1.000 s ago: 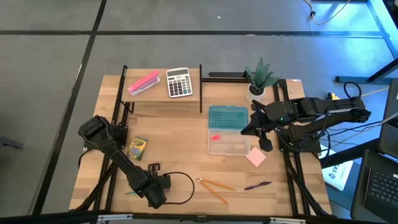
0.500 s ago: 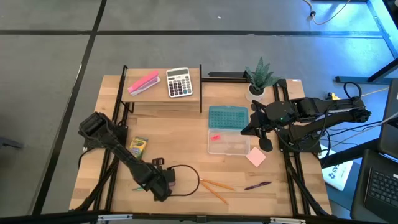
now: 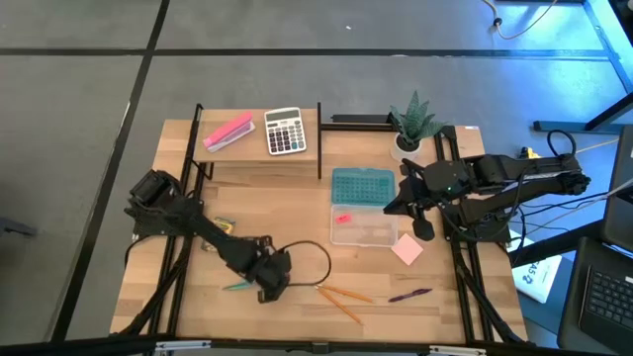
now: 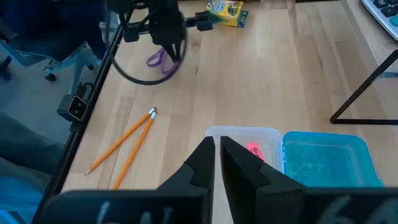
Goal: Pack school essentials
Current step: Put the scissor into the supply box
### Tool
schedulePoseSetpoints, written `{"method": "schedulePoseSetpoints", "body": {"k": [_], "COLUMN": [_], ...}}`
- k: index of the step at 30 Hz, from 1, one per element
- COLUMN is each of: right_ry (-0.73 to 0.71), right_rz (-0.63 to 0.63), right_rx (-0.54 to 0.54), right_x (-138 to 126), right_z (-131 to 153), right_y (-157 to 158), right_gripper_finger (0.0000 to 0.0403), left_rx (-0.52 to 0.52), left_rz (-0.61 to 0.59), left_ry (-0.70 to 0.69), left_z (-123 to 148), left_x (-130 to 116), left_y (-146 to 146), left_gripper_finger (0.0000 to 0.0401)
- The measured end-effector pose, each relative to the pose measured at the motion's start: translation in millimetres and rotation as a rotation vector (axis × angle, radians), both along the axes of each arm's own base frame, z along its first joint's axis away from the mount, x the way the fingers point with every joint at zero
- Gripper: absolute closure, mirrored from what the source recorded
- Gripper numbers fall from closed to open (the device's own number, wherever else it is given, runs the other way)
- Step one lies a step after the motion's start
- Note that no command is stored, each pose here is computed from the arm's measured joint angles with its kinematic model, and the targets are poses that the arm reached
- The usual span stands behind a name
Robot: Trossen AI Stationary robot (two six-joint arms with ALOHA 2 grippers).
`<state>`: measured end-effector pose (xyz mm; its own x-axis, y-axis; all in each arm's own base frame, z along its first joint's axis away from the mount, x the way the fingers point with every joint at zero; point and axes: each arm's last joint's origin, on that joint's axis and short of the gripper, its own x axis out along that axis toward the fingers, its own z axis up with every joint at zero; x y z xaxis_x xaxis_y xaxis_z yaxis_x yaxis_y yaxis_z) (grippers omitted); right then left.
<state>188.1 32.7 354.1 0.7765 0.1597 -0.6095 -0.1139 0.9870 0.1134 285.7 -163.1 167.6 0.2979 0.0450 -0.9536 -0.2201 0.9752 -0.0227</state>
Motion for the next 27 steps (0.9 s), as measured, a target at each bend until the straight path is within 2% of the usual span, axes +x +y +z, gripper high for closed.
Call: {"method": "schedulePoseSetpoints", "body": {"k": [7, 14, 22, 27], "right_ry": [0.000, 0.039, 0.208, 0.270], "right_rz": [-0.002, -0.003, -0.042, -0.061], "right_rx": [0.003, -0.003, 0.010, 0.016], "right_x": [-0.9, -3.4, -14.2, -18.6], "right_z": [0.4, -2.5, -13.8, -17.4], "right_y": [-0.2, -0.6, -2.4, -3.2], "right_gripper_finger": [0.0373, 0.0373, 0.0373, 0.0373], "left_rx": [-0.011, 0.007, 0.058, 0.123], "left_rz": [0.015, -0.016, -0.029, -0.060], "left_ry": [-0.084, -0.135, -0.277, -0.420], "left_z": [25.0, 38.8, 65.9, 82.3], "left_x": [13.5, 32.5, 59.8, 74.4], "left_y": [36.0, 73.0, 108.4, 118.8], "left_gripper_finger": [0.0399, 0.0398, 0.0398, 0.0399]}}
